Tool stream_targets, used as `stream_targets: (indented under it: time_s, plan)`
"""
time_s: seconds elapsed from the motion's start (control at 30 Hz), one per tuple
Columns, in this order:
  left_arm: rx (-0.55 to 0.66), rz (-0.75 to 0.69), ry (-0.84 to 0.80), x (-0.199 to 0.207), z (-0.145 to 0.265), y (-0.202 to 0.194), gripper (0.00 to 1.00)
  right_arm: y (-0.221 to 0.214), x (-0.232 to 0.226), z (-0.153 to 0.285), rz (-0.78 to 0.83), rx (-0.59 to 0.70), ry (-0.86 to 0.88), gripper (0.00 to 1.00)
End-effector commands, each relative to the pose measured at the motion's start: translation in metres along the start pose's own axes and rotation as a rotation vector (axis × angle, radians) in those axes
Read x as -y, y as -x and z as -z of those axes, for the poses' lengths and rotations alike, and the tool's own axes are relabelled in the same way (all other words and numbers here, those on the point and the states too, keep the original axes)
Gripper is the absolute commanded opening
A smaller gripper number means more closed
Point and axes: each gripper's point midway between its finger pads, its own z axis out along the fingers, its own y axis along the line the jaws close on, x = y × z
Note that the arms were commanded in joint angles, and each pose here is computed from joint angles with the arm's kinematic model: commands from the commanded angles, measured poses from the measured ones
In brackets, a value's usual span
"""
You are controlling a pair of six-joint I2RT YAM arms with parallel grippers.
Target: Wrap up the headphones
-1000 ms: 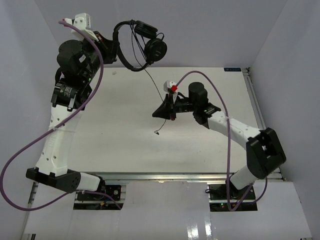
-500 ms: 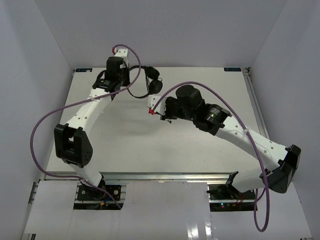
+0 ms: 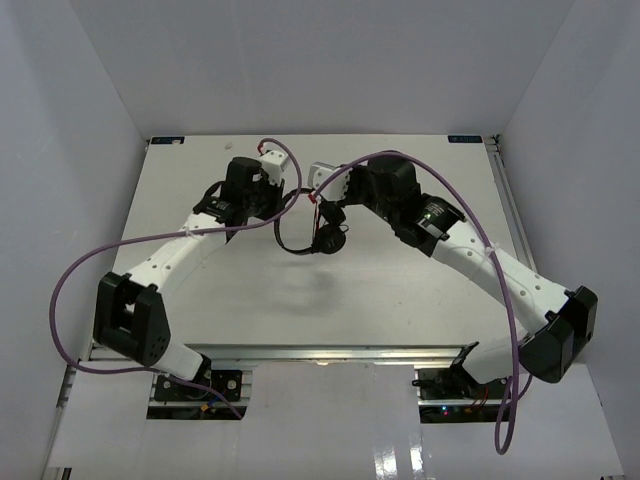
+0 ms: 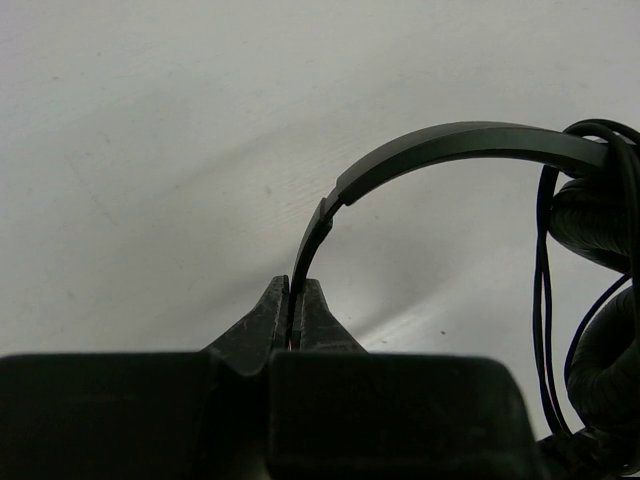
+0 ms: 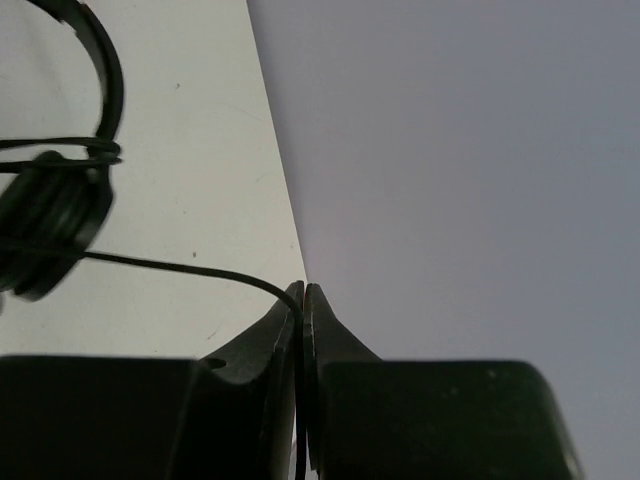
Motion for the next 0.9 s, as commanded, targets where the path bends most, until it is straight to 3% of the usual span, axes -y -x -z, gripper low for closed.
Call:
stream_targets:
  time_s: [0.0, 0.47, 0.63, 0.87]
  plan:
    - [0.158, -0.071, -0.251, 0.051, 0.052, 0.031, 0.0, -0.009, 0.011, -0.012, -0.119, 0.112, -0.005, 0.08]
    - [0.204, -0.083, -0.524, 0.113, 0.095, 0.052, 0.0, -0.017, -0.002, -0.051, -0.502, 0.304, 0.205, 0.08]
    - [0.317, -0.049, -0.495, 0.112, 0.116, 0.089, 0.0, -0.034, -0.041, -0.059, -0.756, 0.356, 0.398, 0.09]
    - [0.51, 0.06, -0.465, 0.11, 0.142, 0.151, 0.0, -0.001, -0.084, -0.034, -1.042, 0.606, 0.693, 0.15]
